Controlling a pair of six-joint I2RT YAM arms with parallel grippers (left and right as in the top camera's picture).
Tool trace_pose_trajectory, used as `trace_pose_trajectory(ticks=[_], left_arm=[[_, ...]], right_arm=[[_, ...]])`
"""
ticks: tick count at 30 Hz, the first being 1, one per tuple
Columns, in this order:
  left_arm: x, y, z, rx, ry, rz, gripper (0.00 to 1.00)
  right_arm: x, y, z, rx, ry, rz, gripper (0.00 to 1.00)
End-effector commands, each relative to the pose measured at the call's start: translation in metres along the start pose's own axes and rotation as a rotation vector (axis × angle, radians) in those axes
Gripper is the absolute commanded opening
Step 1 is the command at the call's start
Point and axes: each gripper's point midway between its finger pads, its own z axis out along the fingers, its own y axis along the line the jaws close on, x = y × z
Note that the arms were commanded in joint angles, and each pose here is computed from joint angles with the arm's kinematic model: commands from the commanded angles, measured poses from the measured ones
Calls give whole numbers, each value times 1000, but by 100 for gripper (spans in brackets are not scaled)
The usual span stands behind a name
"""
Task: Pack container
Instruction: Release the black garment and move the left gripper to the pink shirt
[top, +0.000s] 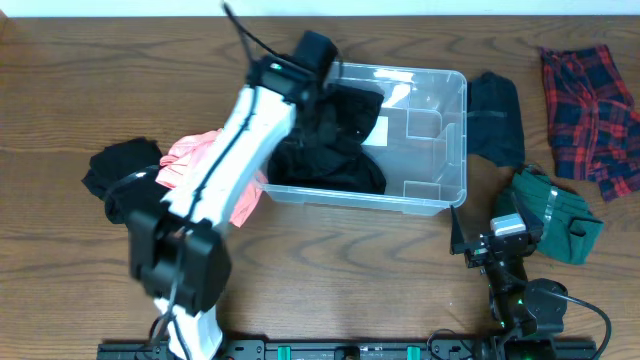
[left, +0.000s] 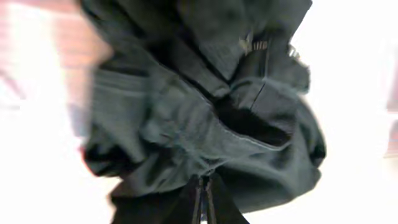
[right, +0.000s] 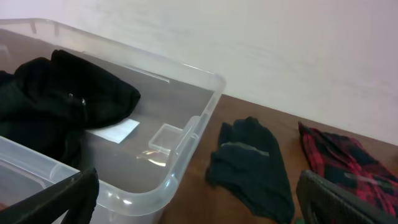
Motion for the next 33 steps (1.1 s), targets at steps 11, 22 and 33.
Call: trace_pose_trajectory(ticks=[11, 22, 33], left_arm=[[8, 118, -59, -190, -15, -282, 6], [19, 146, -39, -218, 30, -390, 6], [33, 150, -18, -232, 77, -405, 6]], right_arm=[[0, 1, 0, -1, 0, 11, 99], [0, 1, 0, -1, 0, 11, 99], [0, 1, 0, -1, 0, 11, 99]])
